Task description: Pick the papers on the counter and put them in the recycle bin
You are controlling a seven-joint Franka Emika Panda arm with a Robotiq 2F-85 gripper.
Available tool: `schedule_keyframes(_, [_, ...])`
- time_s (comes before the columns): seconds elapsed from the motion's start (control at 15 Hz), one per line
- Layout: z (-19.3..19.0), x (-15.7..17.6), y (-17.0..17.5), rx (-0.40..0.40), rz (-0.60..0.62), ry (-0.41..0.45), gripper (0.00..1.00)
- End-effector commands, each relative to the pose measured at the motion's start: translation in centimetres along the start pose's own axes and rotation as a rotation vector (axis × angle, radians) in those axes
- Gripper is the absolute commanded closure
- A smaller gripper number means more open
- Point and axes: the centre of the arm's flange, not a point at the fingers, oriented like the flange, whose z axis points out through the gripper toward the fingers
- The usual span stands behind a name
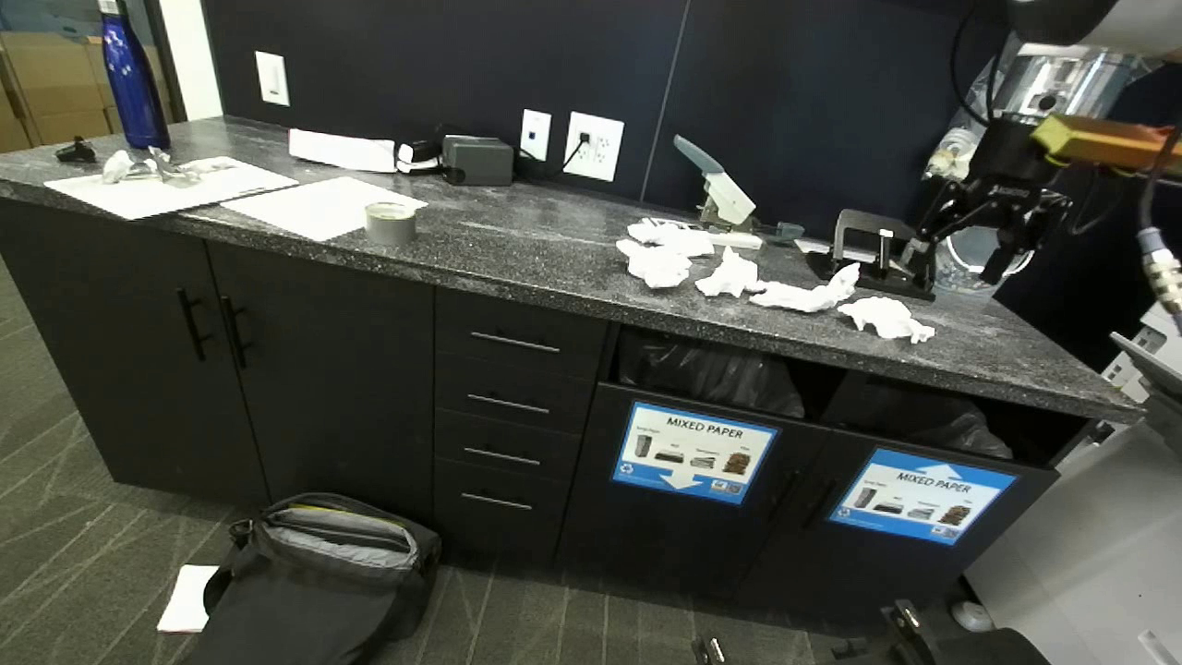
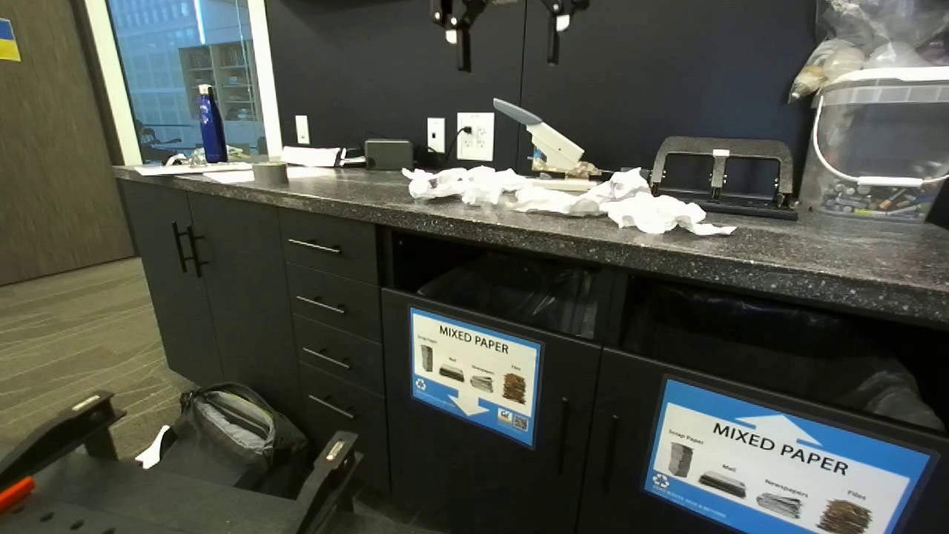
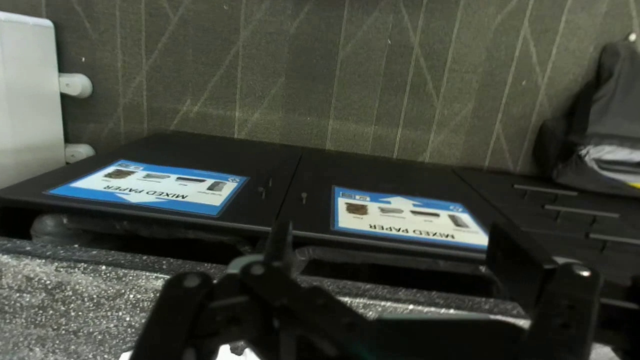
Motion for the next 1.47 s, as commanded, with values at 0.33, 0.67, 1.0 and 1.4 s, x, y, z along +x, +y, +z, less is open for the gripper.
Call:
schedule_keyframes(0.33, [5.7,15.3,4.4,0.116,0.445,0.119,0.0])
schedule_keyframes(0.67, [9.1,21.5,7.0,0.106,0.695,0.194,0.0])
schedule_keyframes(1.0, [12.4,25.6,10.4,0.013,0.935,0.242,0.0])
schedule_keyframes(1.4, [13.8,27.3,14.2,-0.134,1.157,0.226,0.0])
